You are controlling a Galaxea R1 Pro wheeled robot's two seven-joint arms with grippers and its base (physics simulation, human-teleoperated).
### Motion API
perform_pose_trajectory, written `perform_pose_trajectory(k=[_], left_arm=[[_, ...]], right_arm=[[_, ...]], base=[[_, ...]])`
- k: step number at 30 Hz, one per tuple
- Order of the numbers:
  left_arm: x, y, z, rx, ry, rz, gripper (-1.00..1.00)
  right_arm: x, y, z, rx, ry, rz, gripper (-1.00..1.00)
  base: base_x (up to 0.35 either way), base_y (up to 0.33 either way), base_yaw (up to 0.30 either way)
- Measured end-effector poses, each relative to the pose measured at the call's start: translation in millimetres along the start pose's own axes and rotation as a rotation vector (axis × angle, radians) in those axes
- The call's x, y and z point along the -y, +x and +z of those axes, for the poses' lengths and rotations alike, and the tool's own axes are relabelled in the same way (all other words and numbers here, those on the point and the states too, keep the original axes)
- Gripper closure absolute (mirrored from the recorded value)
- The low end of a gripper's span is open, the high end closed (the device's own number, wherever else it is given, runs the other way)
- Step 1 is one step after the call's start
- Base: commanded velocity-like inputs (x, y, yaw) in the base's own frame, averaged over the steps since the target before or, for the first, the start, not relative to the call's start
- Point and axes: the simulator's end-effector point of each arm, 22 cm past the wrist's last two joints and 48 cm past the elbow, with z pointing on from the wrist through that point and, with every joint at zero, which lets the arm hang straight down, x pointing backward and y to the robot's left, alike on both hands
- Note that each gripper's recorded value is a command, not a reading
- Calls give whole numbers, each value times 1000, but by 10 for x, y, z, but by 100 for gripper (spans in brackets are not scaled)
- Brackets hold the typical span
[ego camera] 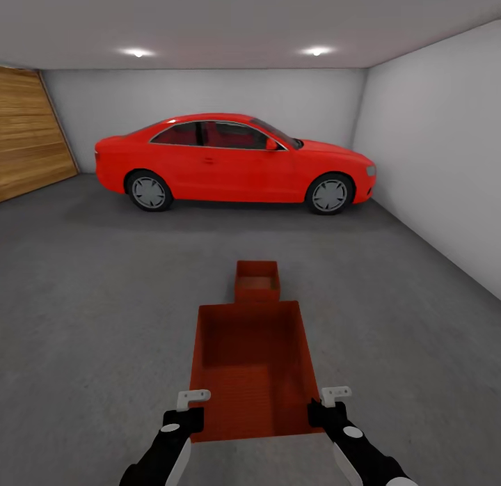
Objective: Move the two storage containers from the living room to the garage. In the garage, place one container on the floor and stack the other container on top of it (either order is fine).
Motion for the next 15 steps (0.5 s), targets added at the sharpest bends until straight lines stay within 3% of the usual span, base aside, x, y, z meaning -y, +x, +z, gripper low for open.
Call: perform_pose_trajectory(k=[15], left_arm=[[0, 0, 0, 0, 0, 0, 100]], right_arm=[[0, 0, 0, 0, 0, 0, 100]], base=[[0, 12, 0]])
